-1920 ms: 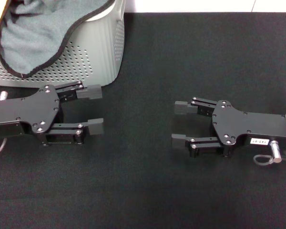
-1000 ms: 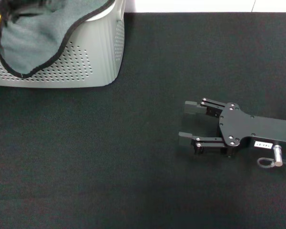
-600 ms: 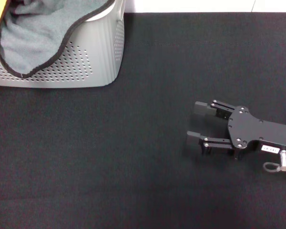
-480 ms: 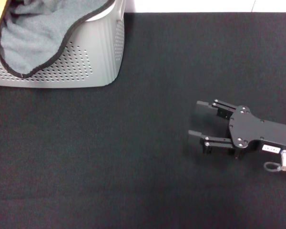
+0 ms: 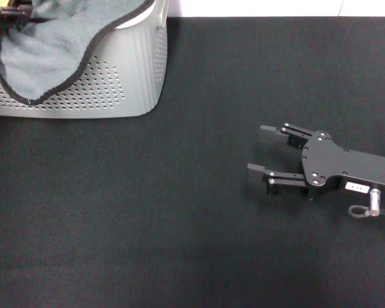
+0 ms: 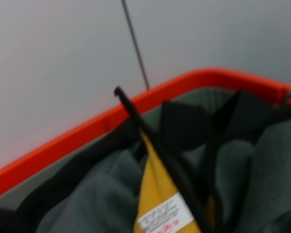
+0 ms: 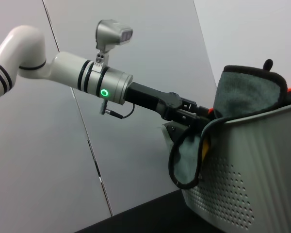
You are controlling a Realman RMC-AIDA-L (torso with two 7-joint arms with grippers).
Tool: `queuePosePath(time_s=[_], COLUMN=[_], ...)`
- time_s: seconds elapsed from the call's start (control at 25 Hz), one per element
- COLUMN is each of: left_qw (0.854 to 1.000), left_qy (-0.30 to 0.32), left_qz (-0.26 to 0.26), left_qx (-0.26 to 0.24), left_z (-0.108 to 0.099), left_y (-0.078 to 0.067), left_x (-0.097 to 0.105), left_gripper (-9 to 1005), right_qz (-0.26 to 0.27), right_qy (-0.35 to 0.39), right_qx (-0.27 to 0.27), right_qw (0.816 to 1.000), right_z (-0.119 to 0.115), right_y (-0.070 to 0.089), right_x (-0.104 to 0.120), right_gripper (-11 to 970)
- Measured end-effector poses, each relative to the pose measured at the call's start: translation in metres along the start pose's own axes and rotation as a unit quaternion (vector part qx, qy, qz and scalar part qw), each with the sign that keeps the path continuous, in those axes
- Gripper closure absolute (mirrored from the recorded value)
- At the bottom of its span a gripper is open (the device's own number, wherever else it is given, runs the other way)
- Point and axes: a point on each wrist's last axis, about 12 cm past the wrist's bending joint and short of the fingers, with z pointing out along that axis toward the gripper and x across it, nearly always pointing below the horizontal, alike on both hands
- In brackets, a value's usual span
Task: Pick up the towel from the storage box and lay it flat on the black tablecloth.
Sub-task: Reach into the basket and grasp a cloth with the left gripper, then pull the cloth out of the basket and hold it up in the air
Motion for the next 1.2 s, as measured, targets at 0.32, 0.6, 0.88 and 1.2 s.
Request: queuePosePath(time_s=[0.32,0.6,0.88,1.2], left_qw=[0.995,0.995,0.994,0.992], left_qy=[0.063,0.067,0.05,0.069], left_qz=[0.032,0.035,0.026,0.026], left_qx=[-0.063,-0.064,-0.09,-0.104], left_z=[0.013,0.015,0.004,0.003], left_y=[-0.008,-0.01,-0.014,-0.012], left_x=[-0.015,-0.016,-0.038,-0.036], left_gripper=[309,345,578,891], right_qz=[0.009,0.01,0.013,0.016], right_qy=[0.001,-0.001,-0.001,-0.003], right_qx=[0.01,0.013,0.014,0.018], right_qw=[1.0,1.0,1.0,1.0], right_z=[-0.004,-0.005,-0.006,-0.009], right_y=[0.001,0.002,0.003,0.004], right_x=[0.006,0.007,0.009,0.011], right_gripper=[168,178,188,199])
